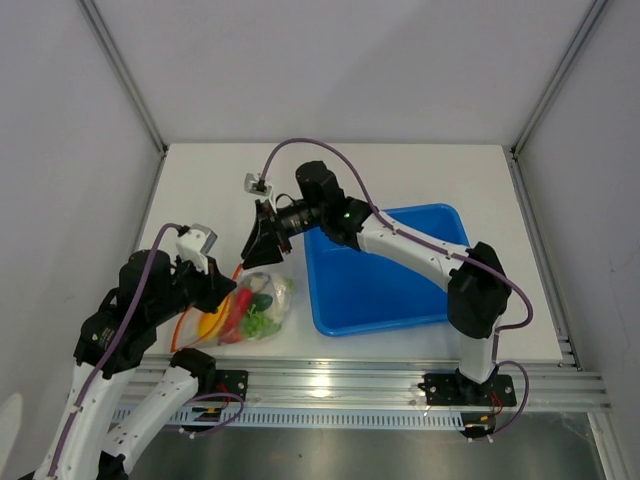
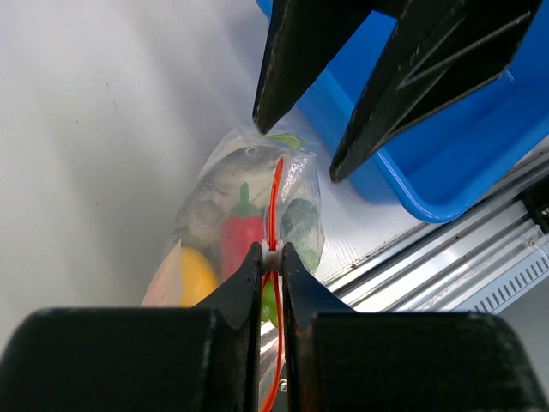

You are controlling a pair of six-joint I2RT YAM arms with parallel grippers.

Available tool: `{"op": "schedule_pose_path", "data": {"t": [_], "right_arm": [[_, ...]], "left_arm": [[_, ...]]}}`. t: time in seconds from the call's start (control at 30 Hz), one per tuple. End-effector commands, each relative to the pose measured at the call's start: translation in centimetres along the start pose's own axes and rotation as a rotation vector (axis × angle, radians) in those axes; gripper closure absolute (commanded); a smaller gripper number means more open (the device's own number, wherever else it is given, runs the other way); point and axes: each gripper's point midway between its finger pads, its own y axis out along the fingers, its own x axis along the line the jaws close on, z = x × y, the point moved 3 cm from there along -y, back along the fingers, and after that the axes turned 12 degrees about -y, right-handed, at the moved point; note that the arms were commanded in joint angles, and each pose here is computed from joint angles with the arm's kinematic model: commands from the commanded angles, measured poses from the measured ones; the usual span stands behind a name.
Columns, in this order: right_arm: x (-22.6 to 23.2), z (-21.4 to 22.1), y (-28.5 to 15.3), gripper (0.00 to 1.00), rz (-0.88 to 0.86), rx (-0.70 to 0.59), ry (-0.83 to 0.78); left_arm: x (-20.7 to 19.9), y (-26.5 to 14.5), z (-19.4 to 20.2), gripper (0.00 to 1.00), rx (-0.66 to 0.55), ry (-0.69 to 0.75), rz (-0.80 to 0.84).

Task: Place the food in the zip-top bag and seal the zipper
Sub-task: Zip the zipper food storage bag at the center of the board.

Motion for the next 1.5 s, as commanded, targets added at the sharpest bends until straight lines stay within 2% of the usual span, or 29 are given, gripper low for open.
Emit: {"op": "schedule_pose_path", "data": {"t": [0.0, 0.13, 0.63, 0.8, 0.9, 1.03, 1.07, 1.2, 1.47], "right_arm": [[1.1, -1.3, 1.1, 0.55, -0.072, -0.013, -0.043], [1.0, -1.2, 1.8, 0.56, -0.089, -0.01, -0.03], [1.2, -0.5, 2.4, 0.74, -0.115, 0.005, -0.016], [1.4, 0.0, 2.6, 0.77, -0.128, 0.023, 0.004], [1.4, 0.0, 2.7, 0.81, -0.122, 0.024, 0.004], [1.4, 0.0, 2.8, 0.96, -0.111, 0.026, 0.003], [1.3, 0.1, 2.8, 1.0, -0.1, 0.03, 0.006], [0.6, 0.1, 2.7, 1.0, -0.034, 0.037, 0.001], [-2.9, 0.0, 1.3, 1.0, 0.292, 0.031, -0.03]], "left_arm": [[-1.1, -0.8, -1.2, 1.0, -0.051, 0.01, 0.054], [-1.2, -0.9, -1.2, 0.99, -0.053, 0.011, 0.056], [-1.2, -0.7, -1.2, 0.99, -0.052, 0.016, 0.062], [-1.2, -0.8, -1.2, 1.0, -0.052, 0.015, 0.059], [-1.2, -0.9, -1.2, 0.99, -0.049, 0.015, 0.058], [-1.2, -0.8, -1.2, 0.99, -0.048, 0.011, 0.057], [-1.2, -0.8, -1.2, 0.99, -0.048, 0.011, 0.057], [-1.2, -0.9, -1.2, 1.0, -0.05, 0.008, 0.057], [-1.1, -1.1, -1.2, 1.0, -0.05, -0.006, 0.044]]}}
